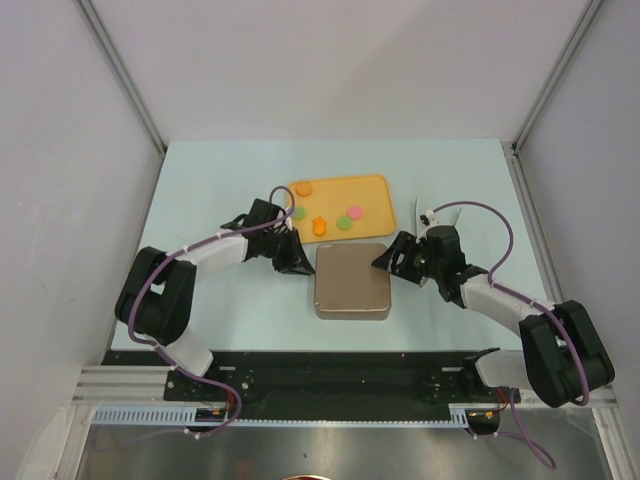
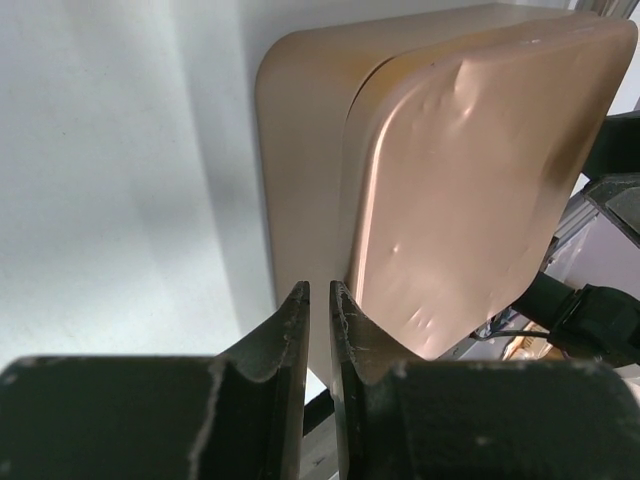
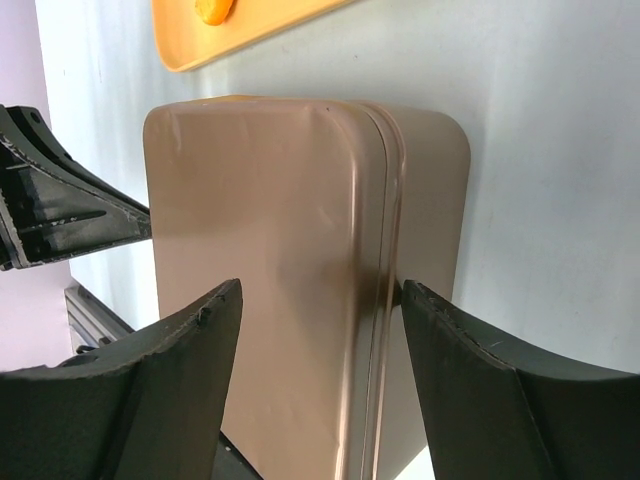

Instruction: Pack the cookies

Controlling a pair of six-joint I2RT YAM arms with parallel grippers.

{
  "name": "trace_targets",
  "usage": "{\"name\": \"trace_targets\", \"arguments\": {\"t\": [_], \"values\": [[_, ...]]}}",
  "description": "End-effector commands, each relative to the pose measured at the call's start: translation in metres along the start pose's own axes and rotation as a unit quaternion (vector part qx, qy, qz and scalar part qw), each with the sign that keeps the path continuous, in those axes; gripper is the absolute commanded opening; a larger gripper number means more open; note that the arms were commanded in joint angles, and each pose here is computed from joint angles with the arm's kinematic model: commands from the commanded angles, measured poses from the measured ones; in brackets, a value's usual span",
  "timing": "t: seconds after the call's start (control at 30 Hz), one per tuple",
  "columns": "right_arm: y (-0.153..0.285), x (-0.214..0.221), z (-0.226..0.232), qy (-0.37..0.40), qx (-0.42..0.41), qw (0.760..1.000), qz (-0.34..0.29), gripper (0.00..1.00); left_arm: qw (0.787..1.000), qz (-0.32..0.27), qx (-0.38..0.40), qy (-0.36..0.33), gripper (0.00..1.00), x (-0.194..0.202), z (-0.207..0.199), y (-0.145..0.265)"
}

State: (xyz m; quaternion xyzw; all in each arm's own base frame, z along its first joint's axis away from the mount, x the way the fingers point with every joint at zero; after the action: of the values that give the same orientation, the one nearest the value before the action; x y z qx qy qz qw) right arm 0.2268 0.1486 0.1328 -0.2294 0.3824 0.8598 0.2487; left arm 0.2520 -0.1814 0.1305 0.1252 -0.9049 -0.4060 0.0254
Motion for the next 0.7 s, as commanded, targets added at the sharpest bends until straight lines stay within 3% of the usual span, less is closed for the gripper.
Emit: {"name": "trace_targets", "arguments": {"t": [0.0,0.33,0.67], "values": [[-0.003,0.003,0.006,0.005,-0.022,1.000,0.010,0.70,0.998,-0.006,0.057,-0.029,0.18,-0.006,-0.032,0.006],[-0.003,0.003,0.007,0.007,-0.025,1.000,0.009,0.70,0.998,-0.015,0.049,-0.038,0.18,-0.007,-0.038,0.012],[0.000,0.002,0.005,0.007,-0.021,1.000,0.006,0.71,0.997,-0.052,0.049,-0.015,0.18,-0.015,-0.016,0.032]]}}
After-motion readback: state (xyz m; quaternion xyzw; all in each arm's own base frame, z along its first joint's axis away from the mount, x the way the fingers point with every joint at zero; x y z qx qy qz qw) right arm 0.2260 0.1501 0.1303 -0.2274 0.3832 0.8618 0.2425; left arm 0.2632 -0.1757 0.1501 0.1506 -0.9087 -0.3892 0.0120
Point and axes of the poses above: each gripper's point midway between its finger pads, its own y axis back along the fingers, its own z axis along the line the jaws close on, x = y × z, the point moved 9 cm from there along y, back along the fingers, and after that the axes turned 10 degrees about y, right-handed, at the moved point
